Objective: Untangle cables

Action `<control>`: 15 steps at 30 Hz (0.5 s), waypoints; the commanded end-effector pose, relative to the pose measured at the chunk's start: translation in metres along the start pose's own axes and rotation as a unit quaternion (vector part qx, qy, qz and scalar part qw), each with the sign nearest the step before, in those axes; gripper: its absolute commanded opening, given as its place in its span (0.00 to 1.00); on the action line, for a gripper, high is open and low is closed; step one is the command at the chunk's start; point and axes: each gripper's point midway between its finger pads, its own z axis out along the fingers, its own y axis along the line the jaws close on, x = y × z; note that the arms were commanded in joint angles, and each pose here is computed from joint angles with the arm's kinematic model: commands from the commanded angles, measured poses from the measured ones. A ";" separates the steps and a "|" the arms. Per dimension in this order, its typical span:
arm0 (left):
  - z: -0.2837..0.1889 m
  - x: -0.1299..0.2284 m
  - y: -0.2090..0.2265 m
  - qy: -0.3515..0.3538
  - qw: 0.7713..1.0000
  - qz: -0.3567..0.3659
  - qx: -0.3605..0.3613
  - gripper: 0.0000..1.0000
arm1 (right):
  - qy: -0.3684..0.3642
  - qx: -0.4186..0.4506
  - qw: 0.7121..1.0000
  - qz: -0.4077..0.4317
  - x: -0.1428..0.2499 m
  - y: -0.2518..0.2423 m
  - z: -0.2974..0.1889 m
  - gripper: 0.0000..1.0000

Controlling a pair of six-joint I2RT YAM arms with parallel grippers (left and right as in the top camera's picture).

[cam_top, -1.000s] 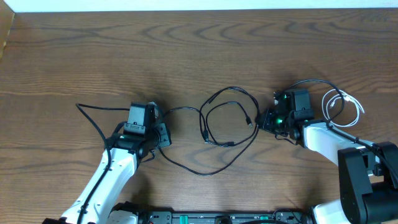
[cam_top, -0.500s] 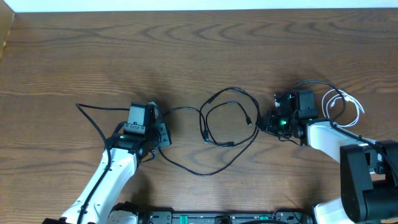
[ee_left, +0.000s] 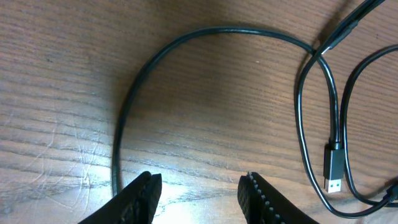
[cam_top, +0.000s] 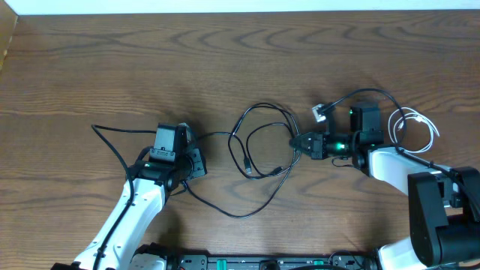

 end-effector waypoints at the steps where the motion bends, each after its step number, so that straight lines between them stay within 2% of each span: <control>1: 0.001 0.000 0.003 0.001 1.000 0.004 -0.009 0.46 | 0.031 -0.045 0.998 -0.032 0.015 0.021 0.011 0.01; 10: 0.000 0.008 -0.014 0.022 0.999 0.012 0.041 0.47 | 0.056 0.011 0.997 -0.046 0.032 0.022 0.042 0.01; 13: -0.003 0.014 -0.034 0.038 0.992 0.063 0.100 0.48 | 0.053 0.035 0.997 -0.033 0.033 0.019 0.049 0.01; 15: -0.009 0.022 -0.054 0.050 0.979 0.112 0.165 0.52 | 0.049 0.033 0.998 -0.024 0.030 0.022 0.052 0.01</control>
